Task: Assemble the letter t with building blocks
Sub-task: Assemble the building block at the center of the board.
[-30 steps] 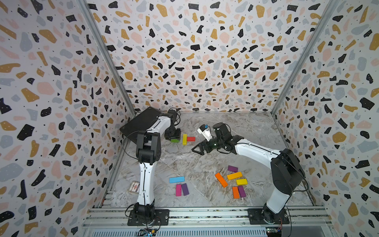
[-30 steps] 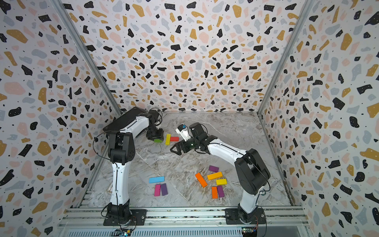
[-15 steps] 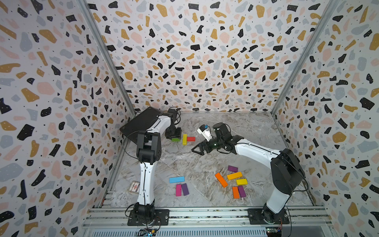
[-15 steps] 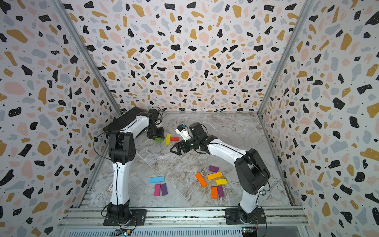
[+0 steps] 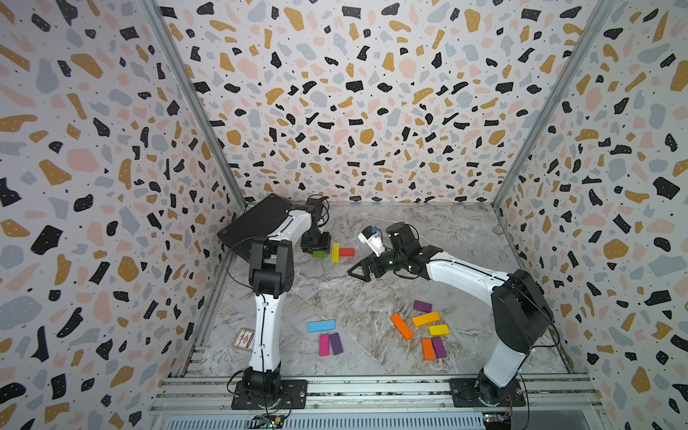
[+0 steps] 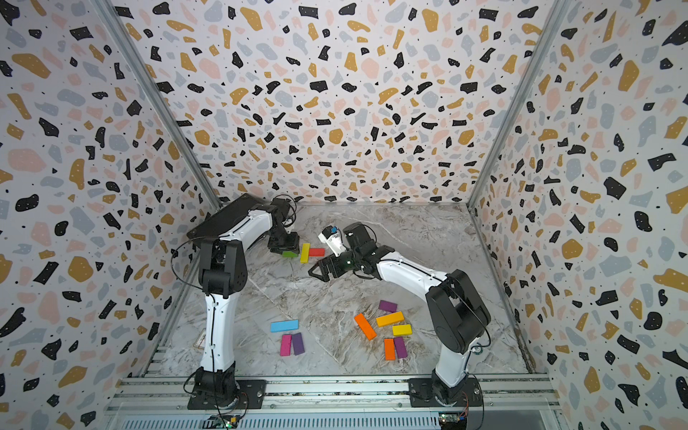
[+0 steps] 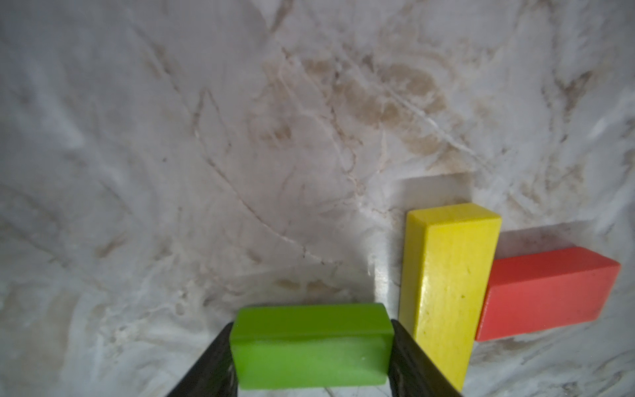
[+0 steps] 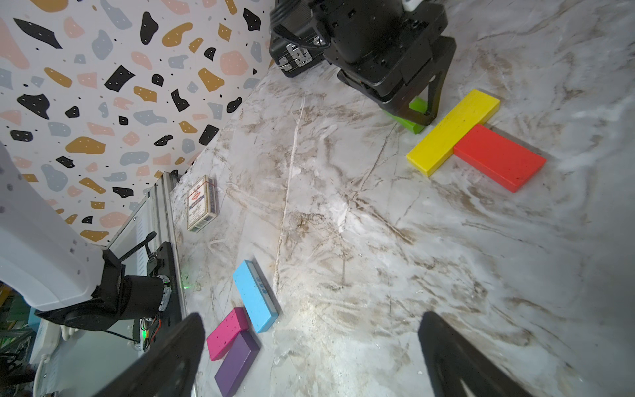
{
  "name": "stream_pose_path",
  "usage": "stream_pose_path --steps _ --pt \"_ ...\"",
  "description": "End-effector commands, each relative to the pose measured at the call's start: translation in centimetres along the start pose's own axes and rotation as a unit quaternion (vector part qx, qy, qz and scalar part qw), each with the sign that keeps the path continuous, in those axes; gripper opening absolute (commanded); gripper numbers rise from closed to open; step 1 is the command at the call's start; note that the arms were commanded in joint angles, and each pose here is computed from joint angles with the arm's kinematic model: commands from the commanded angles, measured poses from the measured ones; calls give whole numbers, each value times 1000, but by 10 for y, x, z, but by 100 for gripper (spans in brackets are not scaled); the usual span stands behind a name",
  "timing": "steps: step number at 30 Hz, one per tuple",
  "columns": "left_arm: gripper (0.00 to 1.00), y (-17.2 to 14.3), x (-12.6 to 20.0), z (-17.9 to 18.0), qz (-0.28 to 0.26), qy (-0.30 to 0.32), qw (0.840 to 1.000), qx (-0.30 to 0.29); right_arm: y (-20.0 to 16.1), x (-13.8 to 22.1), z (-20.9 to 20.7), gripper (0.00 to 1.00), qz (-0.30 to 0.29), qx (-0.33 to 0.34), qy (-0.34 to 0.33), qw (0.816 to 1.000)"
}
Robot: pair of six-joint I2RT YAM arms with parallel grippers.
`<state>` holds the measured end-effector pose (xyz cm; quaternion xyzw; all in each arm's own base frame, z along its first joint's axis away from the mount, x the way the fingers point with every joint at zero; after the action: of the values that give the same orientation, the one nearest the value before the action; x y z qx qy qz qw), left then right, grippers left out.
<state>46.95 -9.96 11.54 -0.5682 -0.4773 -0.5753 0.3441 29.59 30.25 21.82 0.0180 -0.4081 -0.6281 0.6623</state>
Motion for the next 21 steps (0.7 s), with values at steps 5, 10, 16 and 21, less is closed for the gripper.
stream_pose_path --steps 5,10,16,21 --pt "65 3 6 -2 -1 4 1000 -6 5 5 4 100 -5 5 6 1000" --pt "68 4 8 -4 -6 -1 1000 -8 4 5 4 100 -3 6 5 1000" --pt "71 7 18 -5 -18 -3 1000 -8 5 5 4 100 -3 7 6 1000" --pt "70 7 48 -9 -52 -5 999 -11 5 5 4 100 -2 6 8 1000"
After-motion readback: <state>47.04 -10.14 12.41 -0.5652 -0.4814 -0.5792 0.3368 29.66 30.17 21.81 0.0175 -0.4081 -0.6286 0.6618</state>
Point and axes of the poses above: each gripper's point midway between its finger pads, its own x axis back along the fingers, its own z axis along the line the jaws close on, y = z × x, the point moved 9 cm from there along x, back along the fingers, and after that the axes turned 14 degrees about -x, right-handed, at the moved point
